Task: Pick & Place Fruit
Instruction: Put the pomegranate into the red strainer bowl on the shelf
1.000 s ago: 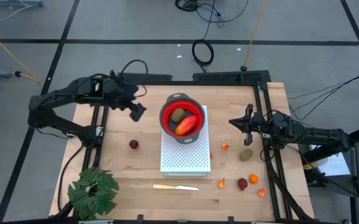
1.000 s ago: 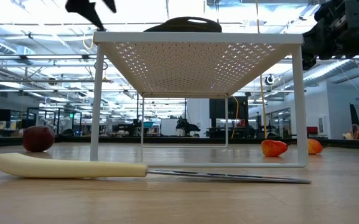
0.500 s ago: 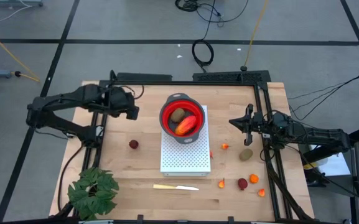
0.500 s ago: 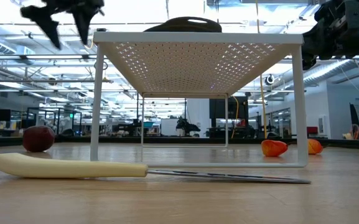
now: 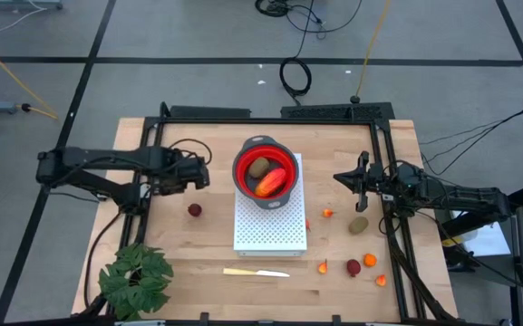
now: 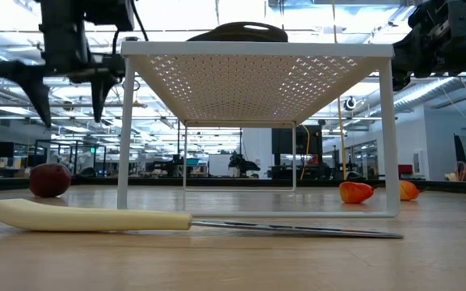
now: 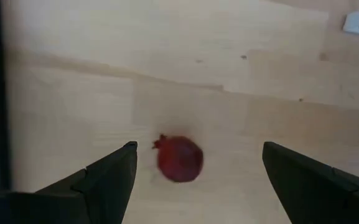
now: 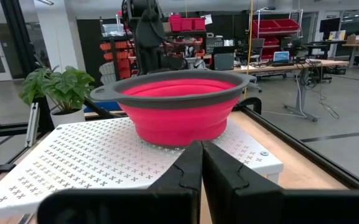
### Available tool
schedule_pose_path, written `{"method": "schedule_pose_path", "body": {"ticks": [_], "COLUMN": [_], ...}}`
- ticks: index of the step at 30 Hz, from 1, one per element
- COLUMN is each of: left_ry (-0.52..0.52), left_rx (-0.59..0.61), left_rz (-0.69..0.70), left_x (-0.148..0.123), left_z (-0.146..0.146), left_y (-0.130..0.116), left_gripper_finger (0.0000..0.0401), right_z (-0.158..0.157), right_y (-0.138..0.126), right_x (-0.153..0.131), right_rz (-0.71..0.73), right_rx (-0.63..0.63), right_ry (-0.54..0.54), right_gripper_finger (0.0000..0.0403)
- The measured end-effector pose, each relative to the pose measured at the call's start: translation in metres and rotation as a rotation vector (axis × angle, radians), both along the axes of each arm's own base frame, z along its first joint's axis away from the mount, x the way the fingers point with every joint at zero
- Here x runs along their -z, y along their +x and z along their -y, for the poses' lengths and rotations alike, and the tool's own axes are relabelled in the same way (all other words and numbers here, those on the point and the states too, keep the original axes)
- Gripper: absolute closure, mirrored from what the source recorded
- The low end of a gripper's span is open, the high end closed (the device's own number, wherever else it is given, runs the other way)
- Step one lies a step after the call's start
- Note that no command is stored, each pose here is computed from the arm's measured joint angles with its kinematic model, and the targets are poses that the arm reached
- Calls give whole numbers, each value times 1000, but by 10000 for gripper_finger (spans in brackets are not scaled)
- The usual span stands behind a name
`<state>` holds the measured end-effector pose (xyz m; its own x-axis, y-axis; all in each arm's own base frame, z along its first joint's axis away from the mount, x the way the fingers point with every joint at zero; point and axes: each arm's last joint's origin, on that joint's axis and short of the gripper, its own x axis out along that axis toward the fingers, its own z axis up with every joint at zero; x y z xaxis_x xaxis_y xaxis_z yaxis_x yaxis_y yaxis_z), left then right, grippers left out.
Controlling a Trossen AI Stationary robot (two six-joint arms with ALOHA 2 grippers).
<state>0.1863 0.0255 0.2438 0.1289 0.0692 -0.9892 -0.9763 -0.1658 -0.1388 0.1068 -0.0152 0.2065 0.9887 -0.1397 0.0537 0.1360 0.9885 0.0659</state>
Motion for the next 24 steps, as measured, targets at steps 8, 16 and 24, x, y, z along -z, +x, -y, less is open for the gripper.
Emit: {"method": "schedule_pose_path", "body": {"ticks": [8, 16, 24], "left_ry": [-28, -35, -74], "left_rx": [-228, -393, -421], "left_rz": [75, 148, 153], "left_x": [36, 54, 55], "left_z": [2, 15, 38], "left_y": [2, 4, 3], "left_gripper_finger": [59, 63, 55], "right_z": [0, 0, 0], "right_y": [0, 0, 0], "right_x": [0, 0, 0], "right_rz": [0, 0, 0], "right_rx": [0, 0, 0], "right_ry": [0, 0, 0], "right_gripper_finger": [399, 399, 399]}}
